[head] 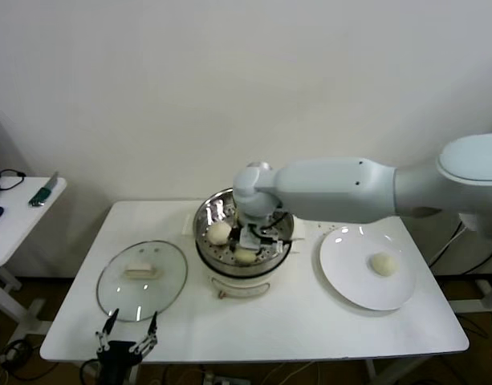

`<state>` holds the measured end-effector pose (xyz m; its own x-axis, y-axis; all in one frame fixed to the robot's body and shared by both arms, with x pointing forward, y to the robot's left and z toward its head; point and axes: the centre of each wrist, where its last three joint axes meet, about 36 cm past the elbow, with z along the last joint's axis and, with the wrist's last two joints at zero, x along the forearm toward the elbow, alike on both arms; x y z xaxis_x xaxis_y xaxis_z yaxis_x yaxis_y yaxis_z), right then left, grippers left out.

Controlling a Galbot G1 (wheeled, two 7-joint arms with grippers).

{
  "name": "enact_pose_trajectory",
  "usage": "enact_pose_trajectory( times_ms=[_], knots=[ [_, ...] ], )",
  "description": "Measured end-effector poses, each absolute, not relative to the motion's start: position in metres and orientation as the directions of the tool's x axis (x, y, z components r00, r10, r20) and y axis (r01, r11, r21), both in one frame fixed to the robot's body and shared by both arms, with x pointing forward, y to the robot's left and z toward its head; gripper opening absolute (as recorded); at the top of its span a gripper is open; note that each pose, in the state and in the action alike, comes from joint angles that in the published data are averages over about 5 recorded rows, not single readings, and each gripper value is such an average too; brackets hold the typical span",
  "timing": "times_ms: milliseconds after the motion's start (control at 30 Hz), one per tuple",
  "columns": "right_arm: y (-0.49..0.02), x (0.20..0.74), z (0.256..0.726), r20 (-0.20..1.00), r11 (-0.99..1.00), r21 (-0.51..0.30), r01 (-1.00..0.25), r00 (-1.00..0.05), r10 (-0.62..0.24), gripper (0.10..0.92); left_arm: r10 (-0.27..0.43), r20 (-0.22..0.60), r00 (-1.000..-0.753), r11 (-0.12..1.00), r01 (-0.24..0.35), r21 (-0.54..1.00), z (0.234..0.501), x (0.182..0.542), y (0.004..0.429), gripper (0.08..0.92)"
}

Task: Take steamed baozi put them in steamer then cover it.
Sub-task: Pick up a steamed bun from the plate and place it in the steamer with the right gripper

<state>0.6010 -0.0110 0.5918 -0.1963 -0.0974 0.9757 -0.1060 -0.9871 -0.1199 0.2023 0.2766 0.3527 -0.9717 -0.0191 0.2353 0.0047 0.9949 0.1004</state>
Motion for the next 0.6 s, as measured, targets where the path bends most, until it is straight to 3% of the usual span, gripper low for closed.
enact_pose_trajectory(
  times_ms=[233, 500, 600],
  knots=[
    [-0.008, 0.604, 0.577, 0.976, -0.986, -0.13, -0.105, -0.189, -0.109, 0.635, -0.019, 0.236, -0.971, 0.995, 0.005, 0.1, 0.352, 0.202, 0.277, 0.823],
    [-0.01, 0.609, 0.579, 0.974, -0.981, -0.157, -0.11, -0.182, -0.135, 0.803, -0.018, 0.236, -0.972, 0.995, 0.006, 0.101, 0.353, 0.203, 0.277, 0.823],
    [-0.013, 0.614, 0.587, 0.973, -0.978, -0.166, -0.123, -0.179, -0.143, 0.82, -0.017, 0.235, -0.972, 0.995, 0.007, 0.103, 0.354, 0.203, 0.277, 0.823]
  ],
)
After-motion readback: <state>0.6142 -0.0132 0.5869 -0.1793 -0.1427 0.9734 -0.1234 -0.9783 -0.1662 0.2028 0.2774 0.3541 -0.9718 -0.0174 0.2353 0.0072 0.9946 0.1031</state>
